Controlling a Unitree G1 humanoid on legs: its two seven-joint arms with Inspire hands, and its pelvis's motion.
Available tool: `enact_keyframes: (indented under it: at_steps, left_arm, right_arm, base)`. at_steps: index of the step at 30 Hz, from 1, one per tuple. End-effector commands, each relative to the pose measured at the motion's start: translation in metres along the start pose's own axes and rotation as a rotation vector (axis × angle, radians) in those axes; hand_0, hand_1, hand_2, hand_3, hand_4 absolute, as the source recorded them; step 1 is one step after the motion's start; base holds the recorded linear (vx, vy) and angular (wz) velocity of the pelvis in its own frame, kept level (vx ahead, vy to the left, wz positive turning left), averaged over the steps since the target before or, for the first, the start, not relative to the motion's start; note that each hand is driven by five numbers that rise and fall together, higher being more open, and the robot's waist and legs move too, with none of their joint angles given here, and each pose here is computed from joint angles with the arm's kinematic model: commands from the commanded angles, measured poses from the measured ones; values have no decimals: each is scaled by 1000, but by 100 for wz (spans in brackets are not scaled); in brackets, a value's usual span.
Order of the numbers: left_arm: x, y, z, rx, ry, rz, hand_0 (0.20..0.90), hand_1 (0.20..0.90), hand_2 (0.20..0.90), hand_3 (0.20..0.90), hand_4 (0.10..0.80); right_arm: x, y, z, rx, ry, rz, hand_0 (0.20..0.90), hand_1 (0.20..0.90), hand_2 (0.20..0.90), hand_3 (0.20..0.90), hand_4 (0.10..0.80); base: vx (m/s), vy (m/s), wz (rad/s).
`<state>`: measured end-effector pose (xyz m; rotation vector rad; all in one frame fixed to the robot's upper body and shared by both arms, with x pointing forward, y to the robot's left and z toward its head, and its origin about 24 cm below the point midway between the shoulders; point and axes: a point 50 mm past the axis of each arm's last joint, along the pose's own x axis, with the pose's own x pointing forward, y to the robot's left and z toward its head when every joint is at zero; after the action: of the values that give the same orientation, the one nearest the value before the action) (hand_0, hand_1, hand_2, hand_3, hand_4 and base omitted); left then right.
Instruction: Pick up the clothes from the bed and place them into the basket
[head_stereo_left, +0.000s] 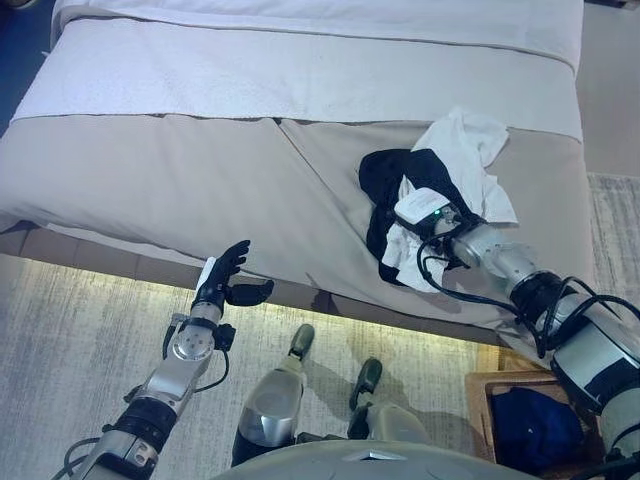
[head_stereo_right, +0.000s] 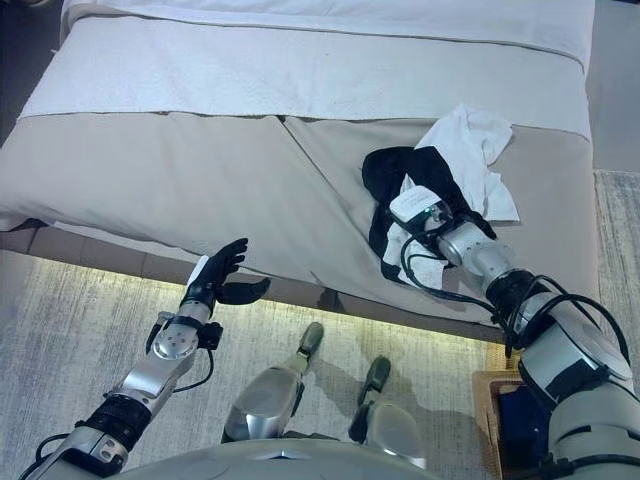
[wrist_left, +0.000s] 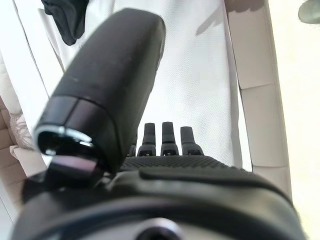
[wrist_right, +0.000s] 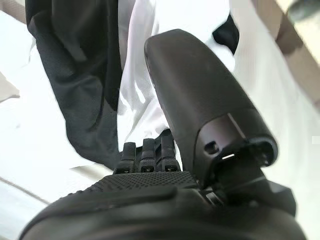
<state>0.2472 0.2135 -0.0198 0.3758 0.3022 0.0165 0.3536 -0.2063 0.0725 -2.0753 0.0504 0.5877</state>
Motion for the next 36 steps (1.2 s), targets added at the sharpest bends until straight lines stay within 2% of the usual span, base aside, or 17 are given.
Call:
enact_keyframes:
  at_steps: [1,8,18,19,20,22,36]
  left_arm:
    - [3,13,22,31,-130,51,900,900,900,900,800]
    - [5,13,28,21,-147,57,900,900,900,900,800]
    - [6,9,34,12,-172,41,900,900,900,900,800]
    - [6,9,35,9,-175,40,900,900,900,900,800]
    - [7,9,36,7,-178,39,900,900,900,900,800]
    - [7,9,38,8,-182,37,900,900,900,900,800]
    - [5,10,33,4,-166,50,900,900,900,900,800]
  right_arm:
    - [-3,-33,-8,-157,-7,-89,900,900,900,900,800]
    - [0,-17,-3,-249,10,33,900,900,900,900,800]
    - [6,2,-13,-179,86,150,900,900,900,900,800]
    - [7,4,-15,-177,98,150,827,827,827,815,715]
    - [7,5,-16,-170,109,147,566,566,566,510,410]
    - [7,5,-20,-146,127,123,300,300,300,200,100]
    - [-4,-32,-31,-15,138,-92,300,300,300,200,100]
  base:
    - [0,0,0]
    - [-10,1,0]
    - [-25,4,2]
    - [-28,16,3]
    - [0,0,0]
    - [0,0,0]
    - [11,4,-1]
